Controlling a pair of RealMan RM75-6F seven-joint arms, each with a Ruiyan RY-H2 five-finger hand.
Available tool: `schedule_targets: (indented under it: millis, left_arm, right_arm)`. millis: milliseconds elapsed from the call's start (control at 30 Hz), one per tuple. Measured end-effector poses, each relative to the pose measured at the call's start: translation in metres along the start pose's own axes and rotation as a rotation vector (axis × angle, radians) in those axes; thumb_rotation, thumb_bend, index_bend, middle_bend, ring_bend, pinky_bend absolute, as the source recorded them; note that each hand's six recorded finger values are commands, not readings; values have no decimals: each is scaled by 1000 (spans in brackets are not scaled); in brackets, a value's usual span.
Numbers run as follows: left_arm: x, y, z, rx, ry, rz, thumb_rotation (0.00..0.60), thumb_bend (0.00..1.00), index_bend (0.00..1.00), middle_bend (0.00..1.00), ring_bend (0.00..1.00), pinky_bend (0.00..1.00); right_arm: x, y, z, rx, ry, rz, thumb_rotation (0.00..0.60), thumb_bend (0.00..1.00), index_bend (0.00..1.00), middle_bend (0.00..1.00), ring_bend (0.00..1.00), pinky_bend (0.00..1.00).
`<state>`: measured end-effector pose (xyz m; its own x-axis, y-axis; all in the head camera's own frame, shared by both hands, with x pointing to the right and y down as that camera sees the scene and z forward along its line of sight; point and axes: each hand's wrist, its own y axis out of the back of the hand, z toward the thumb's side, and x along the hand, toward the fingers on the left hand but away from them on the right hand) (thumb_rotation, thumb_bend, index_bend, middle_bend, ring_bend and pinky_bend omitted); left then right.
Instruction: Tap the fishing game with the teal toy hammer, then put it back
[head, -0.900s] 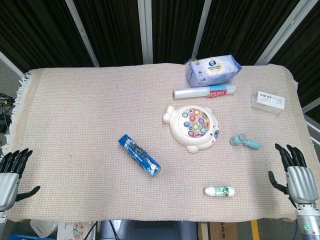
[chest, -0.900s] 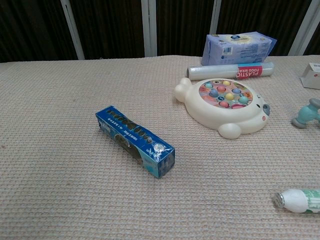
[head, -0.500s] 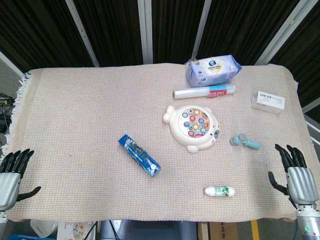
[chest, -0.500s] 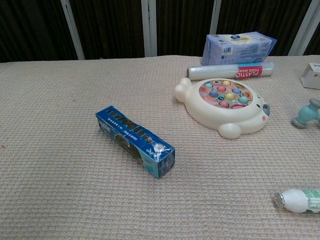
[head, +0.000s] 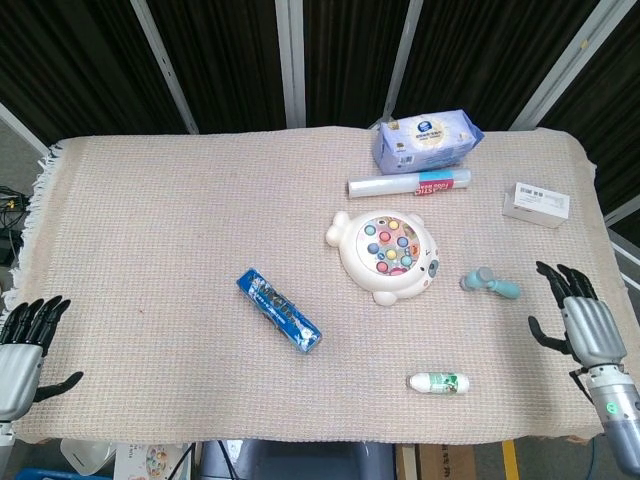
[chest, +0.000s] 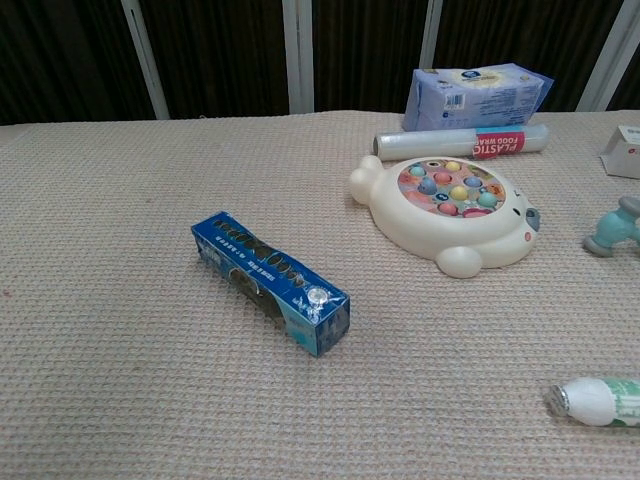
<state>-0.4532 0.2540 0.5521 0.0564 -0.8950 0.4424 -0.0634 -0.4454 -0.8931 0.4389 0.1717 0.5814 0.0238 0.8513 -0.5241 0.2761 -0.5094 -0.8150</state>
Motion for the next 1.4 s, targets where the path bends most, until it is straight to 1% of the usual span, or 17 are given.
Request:
schedule_targets:
  millis: [200, 333, 433, 533, 633, 900, 1133, 1400]
  left_arm:
    - [3, 2, 6, 10, -13, -3, 600, 80, 33, 33, 0, 0]
    - [5, 4, 10, 18, -23, -6, 600, 80, 32, 32, 0, 0]
    - [7, 5, 14, 23, -29, -7, 600, 81, 32, 32, 0, 0]
    - [8, 6, 15, 27, -29, -8, 600, 80, 32, 32, 0, 0]
    - [9, 5, 15, 30, -28, -11, 600, 80, 32, 32, 0, 0]
    - [12, 3, 14, 32, -23, -21, 600, 80, 32, 32, 0, 0]
    - [12, 2, 12, 33, -21, -25, 600, 80, 33, 32, 0, 0]
    - [12, 2, 10, 29, -16, -25, 600, 80, 33, 32, 0, 0]
  right_arm:
    - [-39, -7, -15, 11, -74, 120, 600, 443, 14, 166, 3, 31]
    - [-65, -17, -26, 24, -127, 197, 600, 444, 17, 166, 2, 31]
    - [-82, -27, -30, 25, -152, 243, 600, 444, 38, 166, 2, 30]
    - [-96, -39, -28, 16, -162, 277, 600, 444, 68, 166, 4, 31]
    - [-103, -49, -26, 9, -168, 302, 600, 444, 82, 169, 12, 31]
    - [-110, -64, -24, 4, -175, 334, 600, 444, 119, 192, 27, 30]
    - [-113, -76, -20, -5, -180, 349, 600, 443, 203, 249, 62, 31]
    - [-117, -81, -15, -12, -178, 349, 600, 444, 264, 269, 79, 32]
